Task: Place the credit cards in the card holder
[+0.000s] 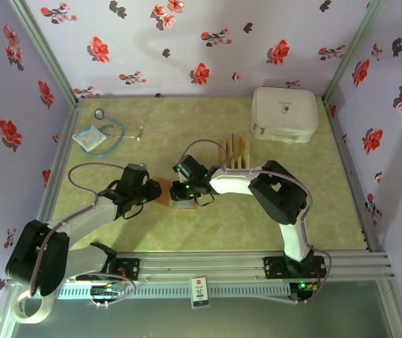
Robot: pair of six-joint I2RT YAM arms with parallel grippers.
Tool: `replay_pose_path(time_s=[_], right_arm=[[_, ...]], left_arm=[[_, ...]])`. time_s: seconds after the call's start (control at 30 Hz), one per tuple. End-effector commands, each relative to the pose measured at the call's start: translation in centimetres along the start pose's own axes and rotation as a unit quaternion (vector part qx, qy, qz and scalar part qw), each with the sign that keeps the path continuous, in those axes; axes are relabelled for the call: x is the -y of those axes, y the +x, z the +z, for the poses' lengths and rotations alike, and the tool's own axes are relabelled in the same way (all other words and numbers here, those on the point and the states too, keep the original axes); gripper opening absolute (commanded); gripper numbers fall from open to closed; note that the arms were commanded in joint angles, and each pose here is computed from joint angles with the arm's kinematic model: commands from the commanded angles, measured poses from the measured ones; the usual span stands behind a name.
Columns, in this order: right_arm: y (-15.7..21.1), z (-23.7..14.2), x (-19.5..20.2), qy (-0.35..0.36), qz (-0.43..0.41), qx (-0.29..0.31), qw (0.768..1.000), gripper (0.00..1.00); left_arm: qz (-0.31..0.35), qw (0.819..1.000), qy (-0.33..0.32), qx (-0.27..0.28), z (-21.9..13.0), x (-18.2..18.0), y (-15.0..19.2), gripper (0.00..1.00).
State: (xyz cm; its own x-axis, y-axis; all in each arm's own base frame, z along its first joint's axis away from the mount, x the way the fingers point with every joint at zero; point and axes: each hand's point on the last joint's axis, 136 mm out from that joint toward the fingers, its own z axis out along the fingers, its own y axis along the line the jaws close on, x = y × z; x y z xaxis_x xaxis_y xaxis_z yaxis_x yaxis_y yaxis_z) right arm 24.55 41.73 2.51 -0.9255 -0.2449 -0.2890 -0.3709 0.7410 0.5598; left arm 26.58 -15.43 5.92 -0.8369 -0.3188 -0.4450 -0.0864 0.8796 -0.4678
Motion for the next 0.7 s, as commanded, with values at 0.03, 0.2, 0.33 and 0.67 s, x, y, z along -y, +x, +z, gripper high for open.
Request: replay_pose_path(time_s=[0.03, 0.2, 0.33, 0.67], right_arm=[[0.9, -0.2, 0.9, 0.009, 0.019, -0.010, 1.000, 0.14], [0.7, -0.4, 0.7, 0.006, 0.018, -0.006, 1.000, 0.14], [0.8, -0.4, 0.8, 0.007, 0.019, -0.006, 1.000, 0.15], [0.8, -0.4, 0.7, 0.004, 0.022, -0.004, 1.000, 0.14]], left_arm=[[0.011, 1.000, -0.019, 0.019, -0.9, -0.1, -2.0, 0.46], [0.021, 0.999, 0.008, 0.044, -3.3, 2.3, -4.5, 0.66], [0.013, 0.997, 0.063, 0.041, -4.3, 5.2, -5.3, 0.70], [-0.031, 0.992, 0.119, 0.014, -2.1, 6.9, -3.8, 0.73]])
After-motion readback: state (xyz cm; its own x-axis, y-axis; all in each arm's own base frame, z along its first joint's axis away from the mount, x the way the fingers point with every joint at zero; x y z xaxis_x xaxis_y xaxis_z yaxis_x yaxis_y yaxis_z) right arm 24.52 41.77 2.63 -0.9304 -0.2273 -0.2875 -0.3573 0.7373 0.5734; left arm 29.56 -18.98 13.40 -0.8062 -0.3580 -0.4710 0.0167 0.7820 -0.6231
